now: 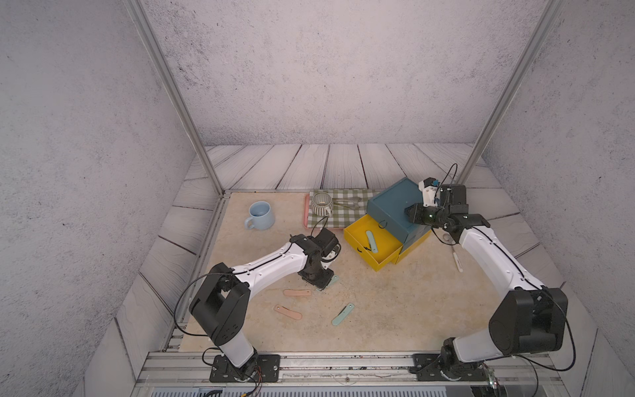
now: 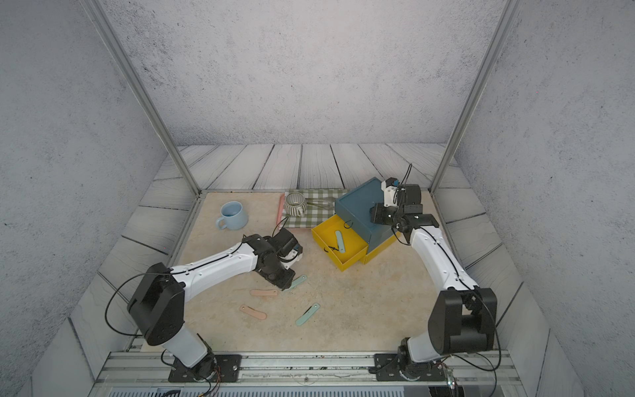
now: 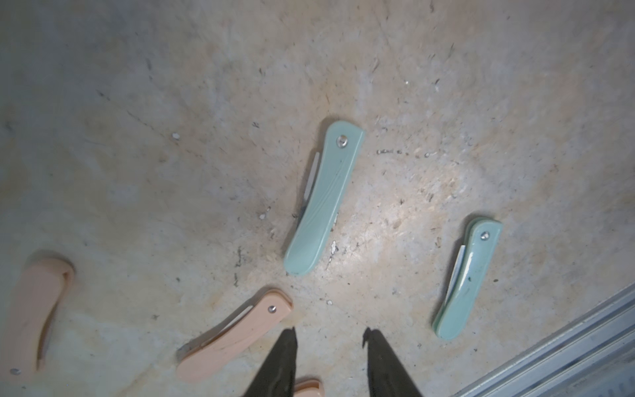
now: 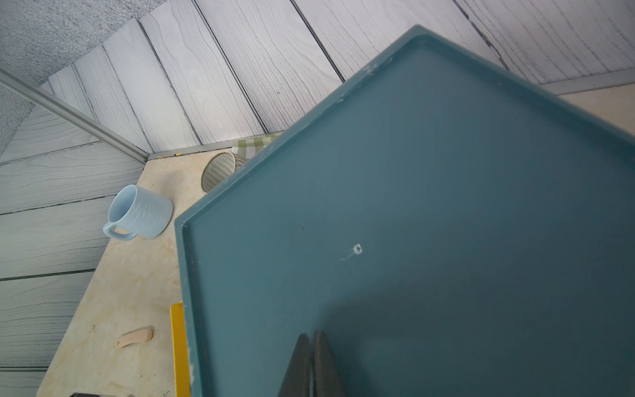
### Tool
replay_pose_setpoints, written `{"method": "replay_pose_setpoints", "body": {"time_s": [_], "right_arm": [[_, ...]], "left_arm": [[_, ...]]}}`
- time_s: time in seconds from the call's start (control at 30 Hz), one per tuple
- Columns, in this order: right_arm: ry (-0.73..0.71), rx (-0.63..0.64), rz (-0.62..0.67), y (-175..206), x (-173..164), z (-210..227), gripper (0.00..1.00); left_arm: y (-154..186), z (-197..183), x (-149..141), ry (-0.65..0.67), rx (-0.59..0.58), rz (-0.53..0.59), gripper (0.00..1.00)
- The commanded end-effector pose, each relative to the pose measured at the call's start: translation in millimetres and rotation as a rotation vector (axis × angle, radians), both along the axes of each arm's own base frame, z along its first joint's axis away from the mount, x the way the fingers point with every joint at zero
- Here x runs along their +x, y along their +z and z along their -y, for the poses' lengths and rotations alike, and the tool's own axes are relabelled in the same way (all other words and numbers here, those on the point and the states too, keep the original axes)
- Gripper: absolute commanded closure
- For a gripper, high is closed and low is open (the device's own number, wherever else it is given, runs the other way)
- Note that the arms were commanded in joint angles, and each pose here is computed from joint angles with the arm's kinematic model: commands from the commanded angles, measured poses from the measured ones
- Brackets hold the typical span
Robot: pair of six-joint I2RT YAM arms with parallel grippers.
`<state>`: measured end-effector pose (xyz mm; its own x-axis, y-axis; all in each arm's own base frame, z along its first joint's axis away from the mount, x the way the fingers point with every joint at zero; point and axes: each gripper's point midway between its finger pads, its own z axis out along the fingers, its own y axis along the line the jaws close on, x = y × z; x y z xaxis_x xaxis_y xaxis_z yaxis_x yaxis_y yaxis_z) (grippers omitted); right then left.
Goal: Place the fruit knives into the drawer by color
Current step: Pick up the fruit knife from the center of the board.
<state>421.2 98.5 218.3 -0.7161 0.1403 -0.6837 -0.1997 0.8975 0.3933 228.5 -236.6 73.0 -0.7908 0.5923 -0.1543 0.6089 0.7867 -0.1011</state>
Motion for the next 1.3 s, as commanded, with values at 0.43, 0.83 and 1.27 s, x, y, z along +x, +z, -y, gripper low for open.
{"method": "replay_pose_setpoints", "body": {"time_s": [0.43,0.83,1.27], "right_arm": [[-0.036,-0.125,-0.583,-129.7,-93.7,20.2,0.91],[-0.037,-0.125,-0.586,-130.1,-94.1,20.6,0.91],[-0.036,-0.126,-0.584,-130.1,-93.8,20.4,0.91]], "left_arm": [[-46.6,14.3,19.7,-0.018,0.05,-0.007,0.55],[-43.9,18.5,30.8,-0.007,0.056,0.024,0.52],[-50.2,31.4,37.7,-0.03,0.037,0.013,0.51]]}}
